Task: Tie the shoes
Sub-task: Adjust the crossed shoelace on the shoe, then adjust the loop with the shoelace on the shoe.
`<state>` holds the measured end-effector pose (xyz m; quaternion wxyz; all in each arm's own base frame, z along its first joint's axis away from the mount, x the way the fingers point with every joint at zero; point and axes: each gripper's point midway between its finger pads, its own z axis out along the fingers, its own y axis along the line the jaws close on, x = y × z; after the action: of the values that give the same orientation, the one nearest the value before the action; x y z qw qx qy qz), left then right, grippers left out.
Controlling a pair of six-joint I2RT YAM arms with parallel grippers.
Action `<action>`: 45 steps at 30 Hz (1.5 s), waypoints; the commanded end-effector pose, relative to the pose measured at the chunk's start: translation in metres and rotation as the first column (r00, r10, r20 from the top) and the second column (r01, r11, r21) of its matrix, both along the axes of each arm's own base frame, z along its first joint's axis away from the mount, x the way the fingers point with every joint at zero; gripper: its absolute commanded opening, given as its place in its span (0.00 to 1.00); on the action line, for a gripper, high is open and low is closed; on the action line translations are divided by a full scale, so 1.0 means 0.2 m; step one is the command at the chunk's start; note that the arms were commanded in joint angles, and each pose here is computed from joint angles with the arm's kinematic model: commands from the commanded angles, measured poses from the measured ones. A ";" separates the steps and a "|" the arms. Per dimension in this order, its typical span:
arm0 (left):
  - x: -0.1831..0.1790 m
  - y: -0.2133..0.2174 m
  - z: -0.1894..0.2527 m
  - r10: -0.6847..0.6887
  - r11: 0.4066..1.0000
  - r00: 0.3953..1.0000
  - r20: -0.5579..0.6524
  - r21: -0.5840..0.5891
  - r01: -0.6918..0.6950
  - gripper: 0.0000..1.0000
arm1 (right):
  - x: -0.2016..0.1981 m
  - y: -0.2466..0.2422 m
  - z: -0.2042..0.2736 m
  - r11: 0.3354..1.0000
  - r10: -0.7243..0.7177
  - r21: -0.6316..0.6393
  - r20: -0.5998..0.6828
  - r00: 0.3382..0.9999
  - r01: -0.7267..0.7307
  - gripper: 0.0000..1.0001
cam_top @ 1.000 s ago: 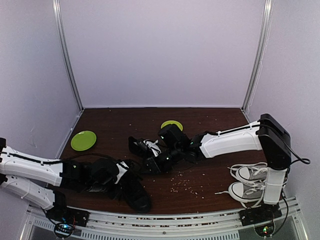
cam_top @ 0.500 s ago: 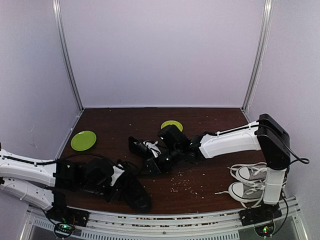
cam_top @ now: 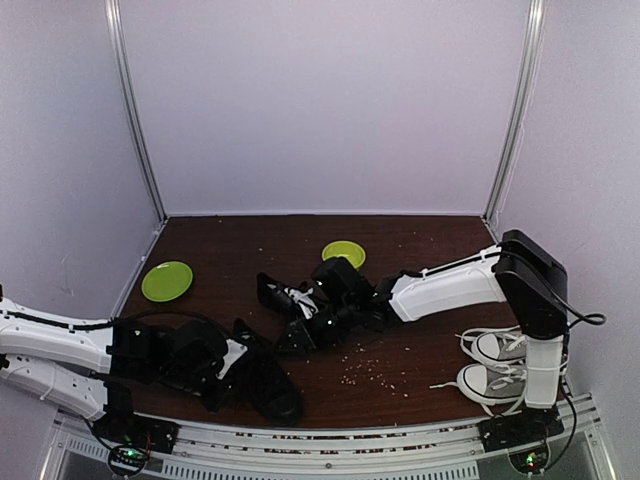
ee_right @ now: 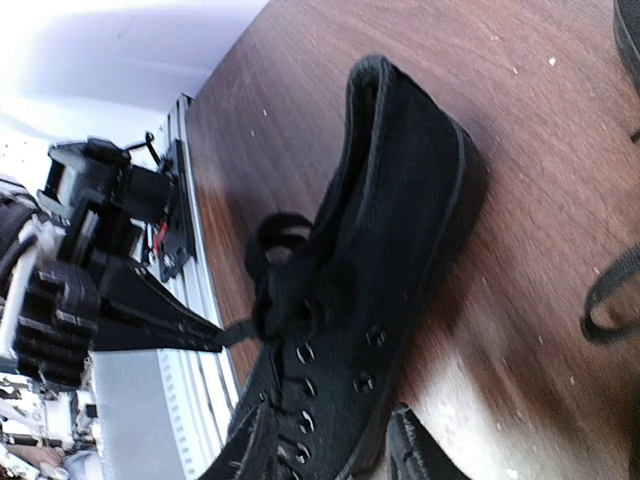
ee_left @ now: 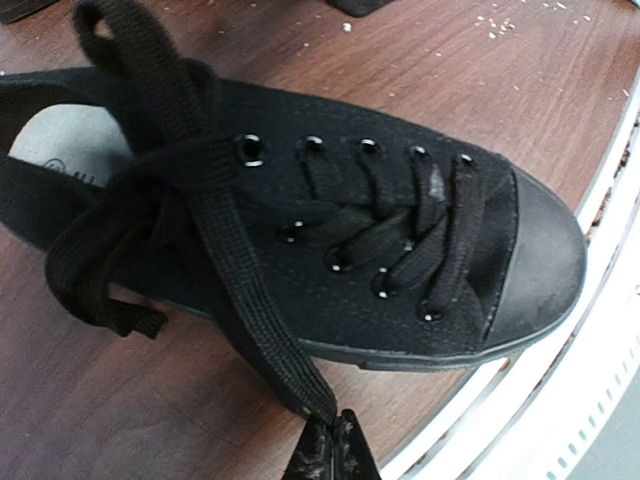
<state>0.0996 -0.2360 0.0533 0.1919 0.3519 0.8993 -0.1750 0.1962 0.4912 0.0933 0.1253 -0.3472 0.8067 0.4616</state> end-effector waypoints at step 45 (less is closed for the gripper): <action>0.38 -0.11 0.31 0.068 0.997 0.891 0.449 0.004 -0.078 0.23 | 0.03 0.22 0.15 0.979 -0.002 0.202 -0.069 0.998 0.016 0.00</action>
<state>0.1627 -0.2657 0.1271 0.3888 0.3667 0.8367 -0.1195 0.2015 0.5319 0.0922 0.1070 -0.3145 0.7765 0.5354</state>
